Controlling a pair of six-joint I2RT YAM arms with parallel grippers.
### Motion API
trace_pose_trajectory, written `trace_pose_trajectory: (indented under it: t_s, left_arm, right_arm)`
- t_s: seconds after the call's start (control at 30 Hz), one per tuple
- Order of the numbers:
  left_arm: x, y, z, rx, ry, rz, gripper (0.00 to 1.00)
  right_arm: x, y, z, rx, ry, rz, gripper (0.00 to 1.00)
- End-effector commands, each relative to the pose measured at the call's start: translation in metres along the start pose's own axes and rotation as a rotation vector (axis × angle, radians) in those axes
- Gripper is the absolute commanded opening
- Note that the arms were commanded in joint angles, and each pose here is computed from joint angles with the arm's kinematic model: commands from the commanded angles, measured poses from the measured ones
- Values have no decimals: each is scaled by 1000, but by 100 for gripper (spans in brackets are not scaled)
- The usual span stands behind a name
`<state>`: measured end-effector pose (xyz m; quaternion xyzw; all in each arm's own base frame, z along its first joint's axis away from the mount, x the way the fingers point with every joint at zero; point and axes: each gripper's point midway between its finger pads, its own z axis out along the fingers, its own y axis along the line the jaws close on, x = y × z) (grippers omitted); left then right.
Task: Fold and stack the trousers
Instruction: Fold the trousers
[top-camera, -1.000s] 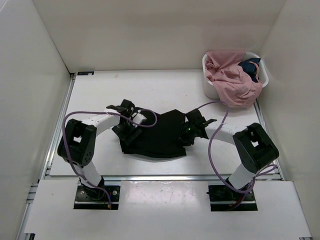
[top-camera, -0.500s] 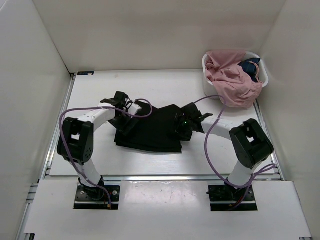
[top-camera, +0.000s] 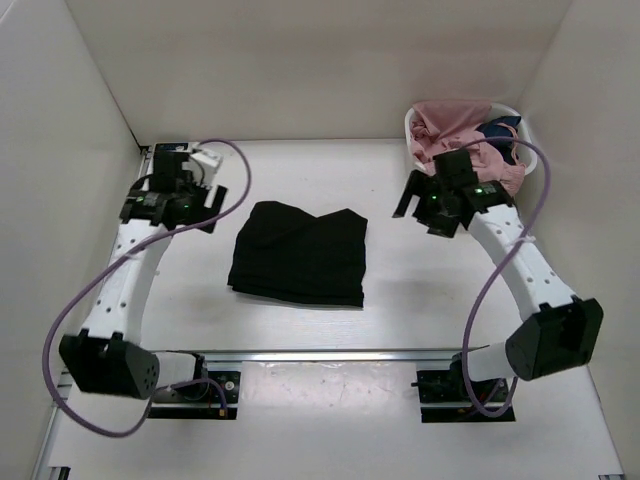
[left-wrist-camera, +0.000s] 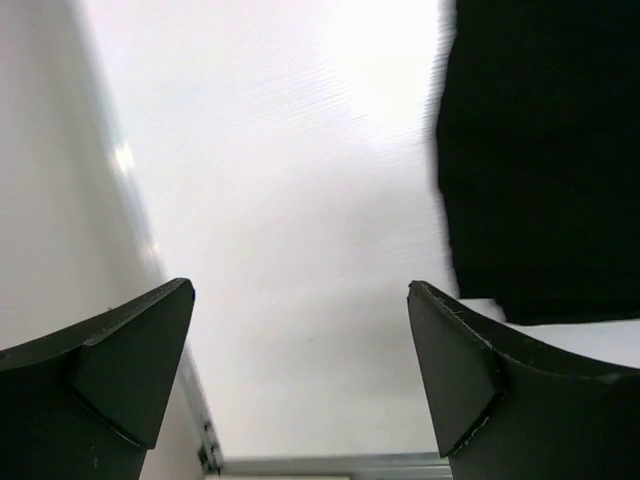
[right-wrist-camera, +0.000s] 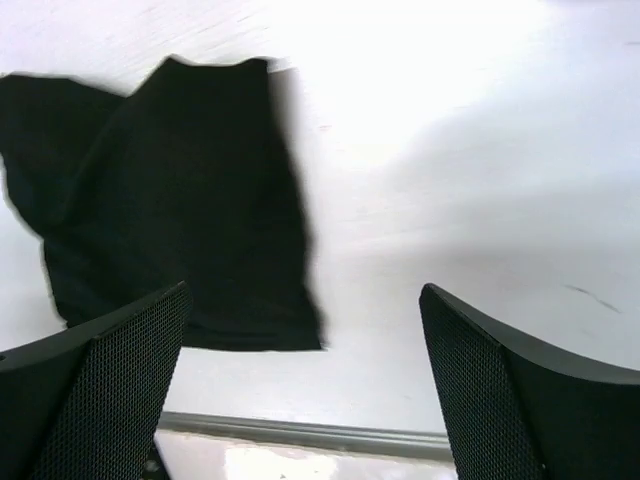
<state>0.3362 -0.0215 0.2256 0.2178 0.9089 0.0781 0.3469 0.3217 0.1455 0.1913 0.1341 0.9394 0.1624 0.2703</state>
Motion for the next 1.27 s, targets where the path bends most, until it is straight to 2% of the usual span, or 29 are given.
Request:
trace_pose_trajectory:
  t_s: [0.0, 0.13, 0.3, 0.43, 0.73, 1.13, 1.23]
  left_arm:
    - [44, 39, -21, -176, 109, -128, 100]
    - [99, 50, -24, -222, 217, -258, 100]
    - [123, 59, -42, -273, 212, -383, 100]
    - [128, 64, -49, -275, 200, -428, 100]
    - [127, 85, -65, -347, 186, -414, 100]
    - [133, 77, -60, -314, 208, -406, 100]
    - [133, 77, -60, -314, 208, -406, 100]
  right_arm:
    - [12, -50, -40, 169, 48, -55, 99]
    - [0, -66, -69, 186, -31, -26, 99]
    - [-10, -93, -93, 240, -76, 18, 99]
    - [-14, -99, -100, 238, -89, 30, 99]
    - [-25, -101, -121, 252, -157, 16, 99]
    - [-16, -109, -130, 273, -181, 7, 99]
    - [-18, -107, -134, 253, -226, 5, 99]
